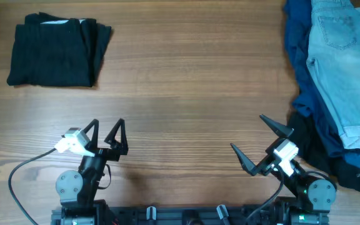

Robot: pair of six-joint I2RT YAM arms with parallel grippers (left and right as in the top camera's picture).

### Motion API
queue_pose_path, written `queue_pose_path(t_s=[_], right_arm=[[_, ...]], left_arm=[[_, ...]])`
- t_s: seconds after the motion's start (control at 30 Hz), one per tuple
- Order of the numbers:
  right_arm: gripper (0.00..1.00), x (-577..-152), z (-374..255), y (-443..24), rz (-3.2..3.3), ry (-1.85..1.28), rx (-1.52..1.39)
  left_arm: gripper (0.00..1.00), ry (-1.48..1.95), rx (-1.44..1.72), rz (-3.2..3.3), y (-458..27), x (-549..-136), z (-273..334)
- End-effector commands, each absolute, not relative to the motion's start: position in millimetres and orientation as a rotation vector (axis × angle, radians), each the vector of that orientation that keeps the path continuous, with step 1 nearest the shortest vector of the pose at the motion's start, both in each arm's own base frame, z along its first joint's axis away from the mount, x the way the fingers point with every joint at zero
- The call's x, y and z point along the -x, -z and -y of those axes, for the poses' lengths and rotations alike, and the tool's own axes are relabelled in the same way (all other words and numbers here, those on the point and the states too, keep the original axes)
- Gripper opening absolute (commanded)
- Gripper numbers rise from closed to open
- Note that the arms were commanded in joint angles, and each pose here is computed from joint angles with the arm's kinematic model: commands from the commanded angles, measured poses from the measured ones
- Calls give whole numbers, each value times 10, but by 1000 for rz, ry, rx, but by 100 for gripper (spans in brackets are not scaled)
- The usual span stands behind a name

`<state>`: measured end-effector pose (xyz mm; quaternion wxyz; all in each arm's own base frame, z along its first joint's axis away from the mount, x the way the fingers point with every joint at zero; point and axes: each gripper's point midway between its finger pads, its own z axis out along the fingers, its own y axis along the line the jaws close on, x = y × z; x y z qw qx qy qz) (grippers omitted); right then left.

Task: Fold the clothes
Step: 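Reach the right gripper to the light-blue jeans on the right pile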

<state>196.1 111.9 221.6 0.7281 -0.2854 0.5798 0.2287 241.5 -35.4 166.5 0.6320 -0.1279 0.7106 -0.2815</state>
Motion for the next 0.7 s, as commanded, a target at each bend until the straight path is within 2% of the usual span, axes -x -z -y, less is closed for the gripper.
queue_pose_path(t_s=[0.0, 0.17, 0.37, 0.67], right_arm=[[100, -1913, -1150, -2246, -1282, -566, 618], [100, -1883, -1151, -2485, -1268, -570, 613], [100, -2027, -1200, -2827, -1337, -641, 634], [100, -2684, -1333, -3573, -1446, -860, 737]], left_arm=[[100, 681, 232, -1638, -1656, -2388, 450], [100, 667, 183, -1642, -1801, -2379, 483], [99, 623, 140, -1659, -2287, -2486, 475], [100, 705, 106, -1830, -2958, -3013, 590]])
